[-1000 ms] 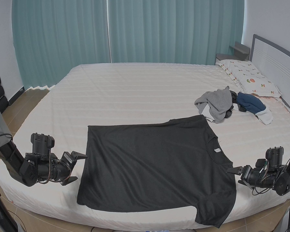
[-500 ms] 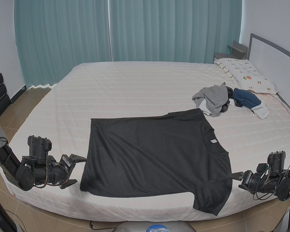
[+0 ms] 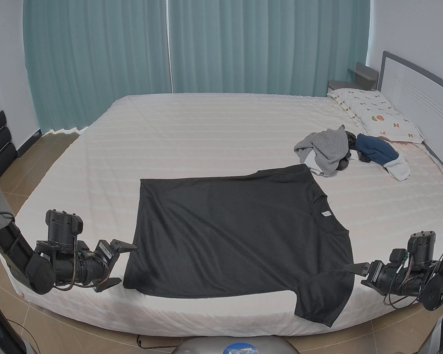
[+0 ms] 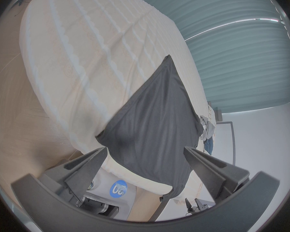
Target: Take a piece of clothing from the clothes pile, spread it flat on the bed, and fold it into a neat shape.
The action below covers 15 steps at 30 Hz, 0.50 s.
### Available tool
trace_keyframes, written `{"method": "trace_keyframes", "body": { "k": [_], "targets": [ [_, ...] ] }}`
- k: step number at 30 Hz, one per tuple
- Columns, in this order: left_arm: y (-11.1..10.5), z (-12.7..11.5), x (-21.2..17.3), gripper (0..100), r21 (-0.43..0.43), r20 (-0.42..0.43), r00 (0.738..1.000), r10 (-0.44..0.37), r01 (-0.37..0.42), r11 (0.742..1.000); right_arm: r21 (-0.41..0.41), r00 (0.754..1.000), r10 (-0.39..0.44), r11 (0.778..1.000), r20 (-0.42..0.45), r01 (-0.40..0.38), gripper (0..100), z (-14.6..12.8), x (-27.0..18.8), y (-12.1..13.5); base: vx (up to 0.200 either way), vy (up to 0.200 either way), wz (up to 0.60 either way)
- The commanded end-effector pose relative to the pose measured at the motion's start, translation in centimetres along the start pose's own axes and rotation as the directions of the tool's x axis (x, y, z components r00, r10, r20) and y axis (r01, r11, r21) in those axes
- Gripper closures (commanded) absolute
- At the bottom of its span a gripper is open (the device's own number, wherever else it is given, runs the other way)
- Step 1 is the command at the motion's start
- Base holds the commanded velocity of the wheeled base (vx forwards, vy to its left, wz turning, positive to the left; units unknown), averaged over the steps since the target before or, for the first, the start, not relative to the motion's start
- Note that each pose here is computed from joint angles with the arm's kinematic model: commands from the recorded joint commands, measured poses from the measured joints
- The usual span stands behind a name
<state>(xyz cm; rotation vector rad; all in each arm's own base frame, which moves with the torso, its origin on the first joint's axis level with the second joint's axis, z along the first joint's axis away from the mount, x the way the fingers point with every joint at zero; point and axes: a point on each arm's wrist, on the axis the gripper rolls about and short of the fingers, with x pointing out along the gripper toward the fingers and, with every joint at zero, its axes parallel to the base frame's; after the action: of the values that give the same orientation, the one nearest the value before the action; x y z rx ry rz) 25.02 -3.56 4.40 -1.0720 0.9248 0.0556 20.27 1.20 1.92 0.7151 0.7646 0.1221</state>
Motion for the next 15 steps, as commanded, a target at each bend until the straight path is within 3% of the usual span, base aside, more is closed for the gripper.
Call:
{"method": "trace_keyframes", "body": {
  "k": [1,3,9,15],
  "targets": [
    [0.1,0.0,-0.1,0,0.002,0.002,1.000,0.002,-0.002,1.000,0.004,1.000,-0.008,1.000,-0.013,0.008,0,-0.3,-0.1,-0.1,0.000,0.000,0.00],
    [0.1,0.0,-0.1,0,0.006,0.003,1.000,0.004,-0.004,1.000,0.004,1.000,-0.008,1.000,-0.013,0.008,0,-0.3,-0.1,-0.1,0.000,0.000,0.00],
    [2.1,-0.2,0.0,0,0.135,-0.006,0.997,0.082,-0.080,0.988,0.005,1.000,-0.010,1.000,-0.015,0.010,0,-0.3,-0.1,-0.2,0.000,0.000,0.00],
    [3.4,-0.1,1.3,0,0.145,0.008,0.986,0.167,-0.167,0.975,0.006,1.000,-0.015,1.000,-0.024,0.015,0,-0.5,-0.1,-0.3,0.000,0.000,0.00]
  ]
}}
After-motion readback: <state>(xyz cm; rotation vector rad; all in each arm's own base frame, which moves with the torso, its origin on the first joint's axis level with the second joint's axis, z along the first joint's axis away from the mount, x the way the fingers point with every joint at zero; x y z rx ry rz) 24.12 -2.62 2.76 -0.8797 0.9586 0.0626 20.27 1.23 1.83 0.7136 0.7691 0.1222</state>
